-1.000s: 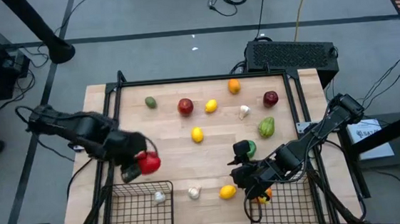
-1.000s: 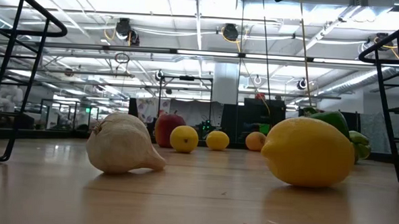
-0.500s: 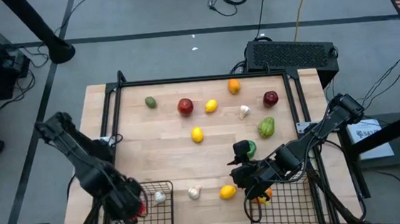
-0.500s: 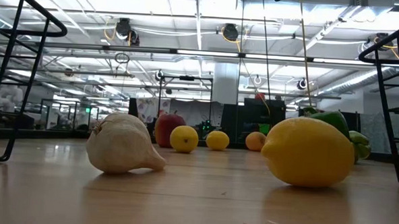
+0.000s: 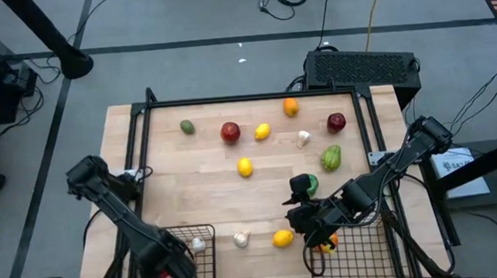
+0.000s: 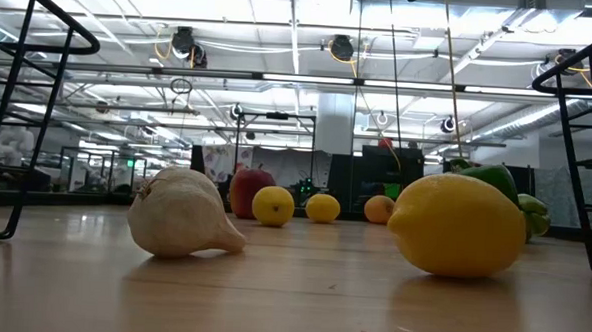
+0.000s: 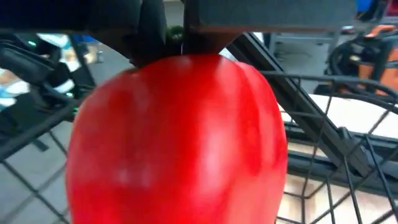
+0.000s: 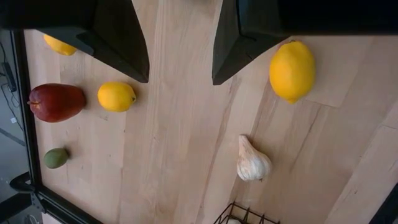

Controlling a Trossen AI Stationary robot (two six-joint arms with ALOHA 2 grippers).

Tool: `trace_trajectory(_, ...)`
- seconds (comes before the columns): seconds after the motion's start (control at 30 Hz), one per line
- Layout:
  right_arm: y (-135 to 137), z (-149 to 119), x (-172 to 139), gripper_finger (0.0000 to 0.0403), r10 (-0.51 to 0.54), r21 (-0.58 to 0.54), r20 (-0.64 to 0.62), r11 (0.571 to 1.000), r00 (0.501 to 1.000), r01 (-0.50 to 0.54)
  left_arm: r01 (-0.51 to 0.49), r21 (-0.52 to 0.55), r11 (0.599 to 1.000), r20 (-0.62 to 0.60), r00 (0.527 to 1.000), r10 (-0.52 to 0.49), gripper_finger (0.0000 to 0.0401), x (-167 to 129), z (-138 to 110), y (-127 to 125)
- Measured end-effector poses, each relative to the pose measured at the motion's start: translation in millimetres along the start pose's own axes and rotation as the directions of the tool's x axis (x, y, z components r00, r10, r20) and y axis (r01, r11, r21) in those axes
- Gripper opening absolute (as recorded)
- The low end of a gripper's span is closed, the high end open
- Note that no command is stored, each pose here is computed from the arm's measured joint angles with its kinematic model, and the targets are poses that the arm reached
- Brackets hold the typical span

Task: Sort produce into baskets
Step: Put the red bell pepper into the left black wire basket, then put the left red apple into the right black wire basket

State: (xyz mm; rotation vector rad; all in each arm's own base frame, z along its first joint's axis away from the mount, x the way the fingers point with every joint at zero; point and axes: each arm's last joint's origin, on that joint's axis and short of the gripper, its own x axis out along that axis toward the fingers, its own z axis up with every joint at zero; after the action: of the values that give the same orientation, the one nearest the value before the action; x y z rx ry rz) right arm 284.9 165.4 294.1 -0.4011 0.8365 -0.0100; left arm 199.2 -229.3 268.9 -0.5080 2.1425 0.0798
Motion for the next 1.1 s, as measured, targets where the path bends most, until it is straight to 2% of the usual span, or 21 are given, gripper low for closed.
trace_trajectory(0.3, 0.0, 0.0, 0.0, 0.0168, 0.0, 0.0, 0.0, 1.0, 1.0, 0.0, -0.08, 0.045, 0.996, -0.057, 0.995, 0.082, 0.0053, 24.2, 18.7, 1.7)
trace_trajectory(0.5, 0.0, 0.0, 0.0, 0.0168, 0.0, -0.001, 0.0, 1.0, 1.0, 0.0, -0.126, 0.015, 0.992, -0.089, 0.988, 0.126, 0.0065, 35.3, 24.8, 8.1)
trace_trajectory(0.83, 0.0, 0.0, 0.0, 0.0168, 0.0, -0.001, 0.0, 1.0, 1.0, 0.0, -0.115, -0.004, 0.993, -0.095, 0.989, 0.114, 0.0065, 33.0, 27.2, 10.1)
trace_trajectory(0.93, 0.0, 0.0, 0.0, 0.0168, 0.0, -0.001, 0.0, 1.0, 1.0, 0.0, -0.103, -0.056, 0.993, -0.09, 0.991, 0.098, 0.0065, 26.0, 26.6, 12.5)
trace_trajectory(1.0, 0.0, 0.0, 0.0, 0.0168, 0.0, -0.001, 0.0, 1.0, 1.0, 0.0, -0.11, -0.081, 0.991, -0.045, 0.993, 0.107, 0.0065, 17.8, 24.2, 11.1)
trace_trajectory(1.1, 0.0, 0.0, 0.0, 0.0168, 0.0, -0.001, 0.0, 1.0, 1.0, 0.0, -0.122, -0.09, 0.988, 0.118, 0.984, 0.132, 0.0065, 0.7, 20.2, 5.2)
